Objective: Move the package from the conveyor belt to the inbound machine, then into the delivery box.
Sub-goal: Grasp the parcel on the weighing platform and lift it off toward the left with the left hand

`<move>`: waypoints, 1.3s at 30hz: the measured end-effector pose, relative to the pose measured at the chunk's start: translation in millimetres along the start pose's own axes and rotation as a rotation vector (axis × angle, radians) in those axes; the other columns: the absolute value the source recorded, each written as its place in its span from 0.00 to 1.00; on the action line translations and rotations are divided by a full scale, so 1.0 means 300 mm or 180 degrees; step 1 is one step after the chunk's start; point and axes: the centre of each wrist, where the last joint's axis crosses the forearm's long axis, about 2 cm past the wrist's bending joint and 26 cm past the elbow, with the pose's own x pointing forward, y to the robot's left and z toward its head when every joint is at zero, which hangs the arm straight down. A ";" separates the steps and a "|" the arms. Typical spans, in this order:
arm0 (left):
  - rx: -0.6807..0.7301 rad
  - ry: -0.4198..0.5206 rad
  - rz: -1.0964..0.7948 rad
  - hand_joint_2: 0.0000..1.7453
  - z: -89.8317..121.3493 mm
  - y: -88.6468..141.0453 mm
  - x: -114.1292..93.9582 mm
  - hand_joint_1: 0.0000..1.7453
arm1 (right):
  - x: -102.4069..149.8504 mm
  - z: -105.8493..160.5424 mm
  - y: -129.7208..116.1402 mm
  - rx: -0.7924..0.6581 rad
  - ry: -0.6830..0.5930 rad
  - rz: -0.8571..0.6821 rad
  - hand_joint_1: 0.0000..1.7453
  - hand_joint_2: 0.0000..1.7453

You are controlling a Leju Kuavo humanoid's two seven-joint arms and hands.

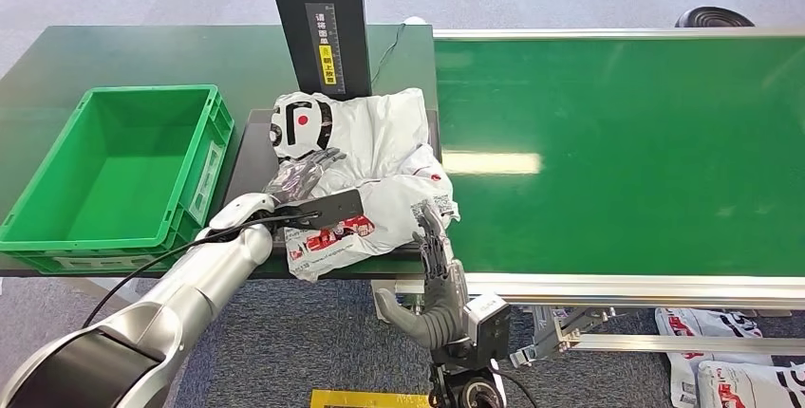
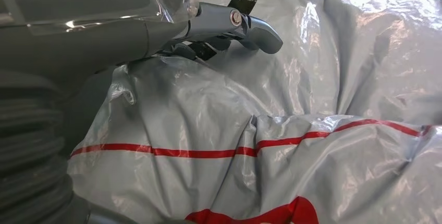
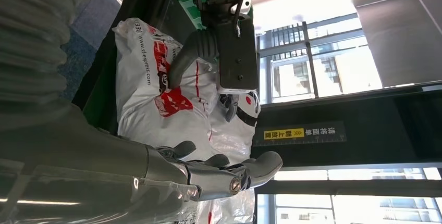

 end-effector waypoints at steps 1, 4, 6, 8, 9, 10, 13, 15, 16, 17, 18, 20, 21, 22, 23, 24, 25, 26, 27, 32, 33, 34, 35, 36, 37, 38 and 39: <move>0.0000 0.0014 0.0019 1.00 0.003 -0.007 -0.004 0.00 | -0.001 -0.001 0.000 0.0003 0.0003 0.0001 0.00 1.00; 0.0006 0.0058 0.0080 1.00 0.011 -0.024 -0.015 0.00 | -0.004 -0.001 -0.001 0.0003 0.0015 -0.0002 0.00 1.00; 0.0010 0.0081 0.0106 1.00 0.014 -0.031 -0.021 0.00 | -0.006 0.000 -0.001 -0.0002 0.0022 -0.0007 0.00 1.00; 0.0015 0.0097 0.0127 1.00 0.017 -0.035 -0.024 0.24 | -0.006 0.000 -0.001 -0.0005 0.0026 -0.0007 0.00 1.00; 0.0018 0.0108 0.0137 1.00 0.018 -0.036 -0.026 0.49 | -0.007 0.000 -0.001 -0.0009 0.0027 -0.0004 0.00 1.00; 0.0023 0.0123 0.0147 1.00 0.019 -0.038 -0.028 0.74 | -0.007 -0.001 -0.001 -0.0014 0.0027 -0.0001 0.00 1.00; 0.0063 0.0183 0.0151 1.00 0.027 -0.045 -0.039 1.00 | -0.008 -0.003 -0.002 -0.0037 0.0029 0.0009 0.00 1.00; 0.0107 0.0223 0.0137 1.00 0.033 -0.047 -0.049 1.00 | -0.008 -0.002 -0.003 -0.0061 0.0032 0.0013 0.00 1.00; 0.0129 0.0238 0.0136 1.00 0.036 -0.047 -0.055 1.00 | -0.008 -0.002 -0.003 -0.0073 0.0034 0.0013 0.00 1.00; 0.0151 0.0252 0.0135 1.00 0.039 -0.046 -0.060 1.00 | -0.008 -0.002 -0.004 -0.0084 0.0035 0.0015 0.00 1.00; 0.0175 0.0264 0.0134 1.00 0.042 -0.045 -0.065 1.00 | -0.008 -0.002 -0.004 -0.0093 0.0037 0.0018 0.00 1.00; 0.0222 0.0284 0.0130 1.00 0.046 -0.041 -0.073 1.00 | -0.009 -0.001 -0.006 -0.0105 0.0039 0.0026 0.00 1.00; 0.0241 0.0293 0.0131 1.00 0.048 -0.039 -0.077 1.00 | -0.009 0.000 -0.007 -0.0108 0.0040 0.0031 0.00 1.00; 0.0256 0.0301 0.0136 1.00 0.050 -0.038 -0.080 1.00 | -0.010 0.000 -0.008 -0.0108 0.0041 0.0034 0.00 1.00; 0.0268 0.0309 0.0141 1.00 0.052 -0.036 -0.083 1.00 | -0.010 0.000 -0.008 -0.0108 0.0041 0.0035 0.00 1.00; 0.0276 0.0316 0.0145 1.00 0.053 -0.035 -0.086 1.00 | -0.010 0.001 -0.008 -0.0107 0.0042 0.0036 0.00 1.00; 0.0281 0.0321 0.0149 1.00 0.054 -0.034 -0.088 1.00 | -0.010 0.001 -0.008 -0.0107 0.0042 0.0037 0.00 1.00; 0.0284 0.0325 0.0150 1.00 0.055 -0.034 -0.090 1.00 | -0.010 0.001 -0.008 -0.0106 0.0041 0.0037 0.00 1.00; 0.0289 0.0328 0.0148 1.00 0.056 -0.033 -0.091 1.00 | -0.010 0.001 -0.008 -0.0107 0.0042 0.0038 0.00 1.00; 0.0448 0.0348 0.0168 1.00 0.061 -0.032 -0.098 1.00 | -0.011 0.002 -0.010 -0.0111 0.0044 0.0049 0.00 1.00; 0.0519 0.0346 0.0195 1.00 0.062 -0.031 -0.100 1.00 | -0.011 0.002 -0.011 -0.0111 0.0044 0.0051 0.00 1.00; 0.0616 0.0335 0.0233 1.00 0.063 -0.030 -0.102 1.00 | -0.011 0.003 -0.011 -0.0112 0.0044 0.0052 0.00 1.00; 0.0735 0.0320 0.0283 1.00 0.065 -0.028 -0.104 1.00 | -0.011 0.003 -0.011 -0.0116 0.0044 0.0055 0.00 1.00; 0.0869 0.0298 0.0344 1.00 0.067 -0.025 -0.106 1.00 | -0.011 0.003 -0.011 -0.0123 0.0045 0.0058 0.00 1.00; 0.1044 0.0250 0.0446 1.00 0.068 -0.020 -0.107 1.00 | -0.011 0.003 -0.011 -0.0132 0.0046 0.0061 0.00 1.00; 0.1239 0.0182 0.0583 1.00 0.068 -0.014 -0.107 1.00 | -0.011 0.003 -0.012 -0.0147 0.0048 0.0064 0.00 1.00; 0.1461 0.0087 0.0764 1.00 0.068 -0.006 -0.106 1.00 | -0.011 0.003 -0.012 -0.0163 0.0051 0.0063 0.00 1.00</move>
